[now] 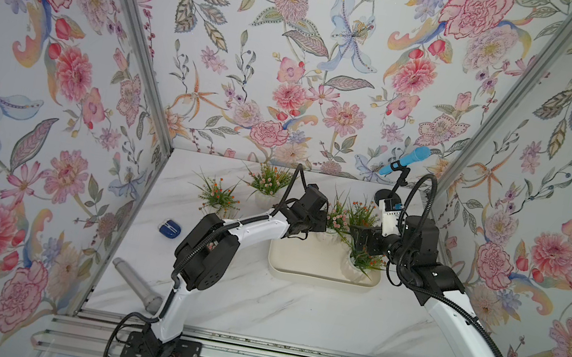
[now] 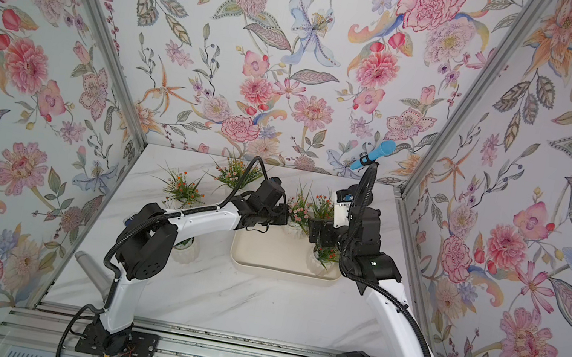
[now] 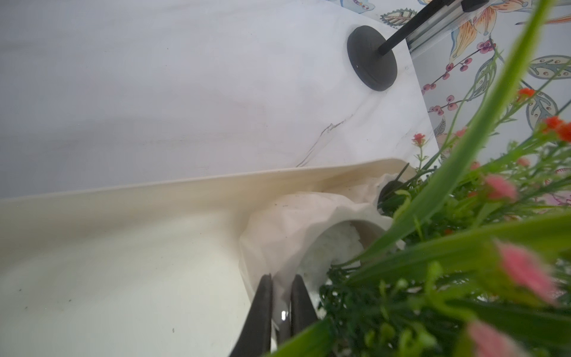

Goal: Put the potted gypsophila into the storage box
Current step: Place the baby's breath potted plant at the storage box.

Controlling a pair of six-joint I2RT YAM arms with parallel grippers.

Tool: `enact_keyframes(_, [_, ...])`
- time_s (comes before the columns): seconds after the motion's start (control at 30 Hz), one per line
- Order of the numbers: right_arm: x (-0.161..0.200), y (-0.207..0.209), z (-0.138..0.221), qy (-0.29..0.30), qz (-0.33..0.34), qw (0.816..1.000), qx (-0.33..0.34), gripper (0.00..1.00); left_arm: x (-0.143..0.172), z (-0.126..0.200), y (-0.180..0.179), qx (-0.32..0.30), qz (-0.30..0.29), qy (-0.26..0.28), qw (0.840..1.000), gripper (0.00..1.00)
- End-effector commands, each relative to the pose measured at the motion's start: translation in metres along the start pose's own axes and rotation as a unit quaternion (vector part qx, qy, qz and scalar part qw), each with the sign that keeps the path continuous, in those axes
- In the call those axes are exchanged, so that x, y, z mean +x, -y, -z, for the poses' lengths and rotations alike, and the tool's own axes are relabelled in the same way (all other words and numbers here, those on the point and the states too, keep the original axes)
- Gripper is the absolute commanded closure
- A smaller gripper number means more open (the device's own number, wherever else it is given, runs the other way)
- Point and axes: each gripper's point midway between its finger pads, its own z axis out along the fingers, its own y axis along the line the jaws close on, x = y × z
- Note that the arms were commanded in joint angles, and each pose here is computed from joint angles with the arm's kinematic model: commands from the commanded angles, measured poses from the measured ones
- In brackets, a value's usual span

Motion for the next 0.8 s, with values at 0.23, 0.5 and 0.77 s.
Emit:
enact_keyframes(0.23, [0.000,0.003,-0.004,0.006,0.008,1.000,0.006,0.00,-0.018,-0.011,0.022,0.022,-0.001,0.019,1.000,1.00])
enact_keyframes(0.5, [0.002,0.003,-0.004,0.009,0.009,1.000,0.007,0.00,-0.017,-0.017,0.019,0.019,0.003,0.014,1.000,0.88])
enact_keyframes(0.77, [0.005,0.004,-0.004,0.007,0.005,1.000,0.009,0.00,-0.020,-0.010,0.016,0.016,0.003,0.029,0.999,0.69])
